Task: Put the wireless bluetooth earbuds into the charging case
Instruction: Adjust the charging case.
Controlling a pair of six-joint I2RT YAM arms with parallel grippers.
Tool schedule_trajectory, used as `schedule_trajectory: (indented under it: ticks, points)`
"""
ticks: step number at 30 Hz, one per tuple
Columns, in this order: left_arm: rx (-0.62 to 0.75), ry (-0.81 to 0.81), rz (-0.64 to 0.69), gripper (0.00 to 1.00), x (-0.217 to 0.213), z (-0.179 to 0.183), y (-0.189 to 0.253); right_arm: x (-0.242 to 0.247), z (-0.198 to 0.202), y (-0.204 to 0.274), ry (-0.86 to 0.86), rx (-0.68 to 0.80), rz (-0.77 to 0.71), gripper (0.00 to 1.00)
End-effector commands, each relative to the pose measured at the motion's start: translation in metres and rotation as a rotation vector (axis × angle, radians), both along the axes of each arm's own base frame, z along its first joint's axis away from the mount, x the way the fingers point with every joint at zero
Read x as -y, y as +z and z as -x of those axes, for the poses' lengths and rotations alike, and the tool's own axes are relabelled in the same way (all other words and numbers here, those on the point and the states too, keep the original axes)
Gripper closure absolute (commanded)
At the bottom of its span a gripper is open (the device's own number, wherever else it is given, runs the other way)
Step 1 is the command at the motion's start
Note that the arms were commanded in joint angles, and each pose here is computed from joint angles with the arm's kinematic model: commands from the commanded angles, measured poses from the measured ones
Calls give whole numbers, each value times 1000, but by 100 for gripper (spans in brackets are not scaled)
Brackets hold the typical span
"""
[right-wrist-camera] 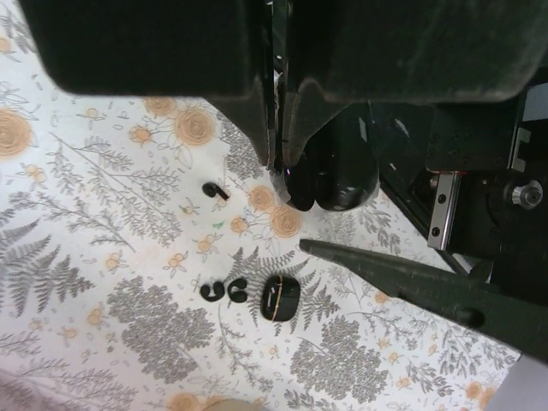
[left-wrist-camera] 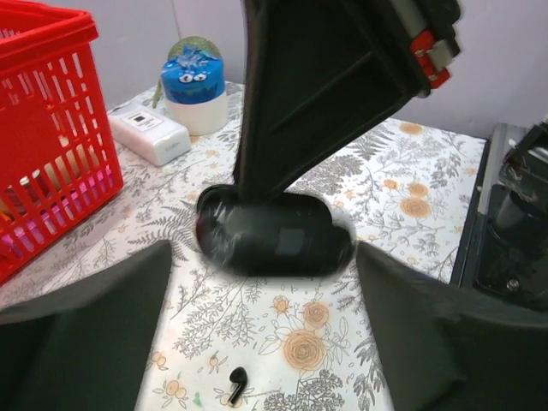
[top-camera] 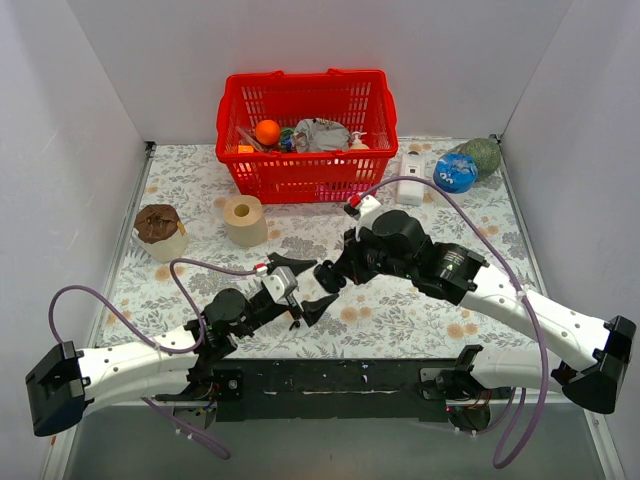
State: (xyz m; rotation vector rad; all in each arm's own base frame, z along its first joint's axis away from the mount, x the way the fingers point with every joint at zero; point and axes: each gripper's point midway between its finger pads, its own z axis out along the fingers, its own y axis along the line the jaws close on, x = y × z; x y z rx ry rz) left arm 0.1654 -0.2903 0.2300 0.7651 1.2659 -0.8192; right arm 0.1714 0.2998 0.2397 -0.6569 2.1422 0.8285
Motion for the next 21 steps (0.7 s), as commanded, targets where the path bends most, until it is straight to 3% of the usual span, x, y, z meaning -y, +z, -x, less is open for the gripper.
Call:
schedule_trajectory:
  ticks: [1, 12, 21]
  points:
    - [-83, 120, 24, 2, -10, -17, 1, 17, -13, 37, -15, 158, 27, 99]
    - [-136, 175, 82, 2, -20, -22, 19, 36, -7, 68, 26, 282, 26, 99]
    - [-220, -114, 155, 2, -5, 29, 55, 57, -12, 76, 1, 420, 115, 99]
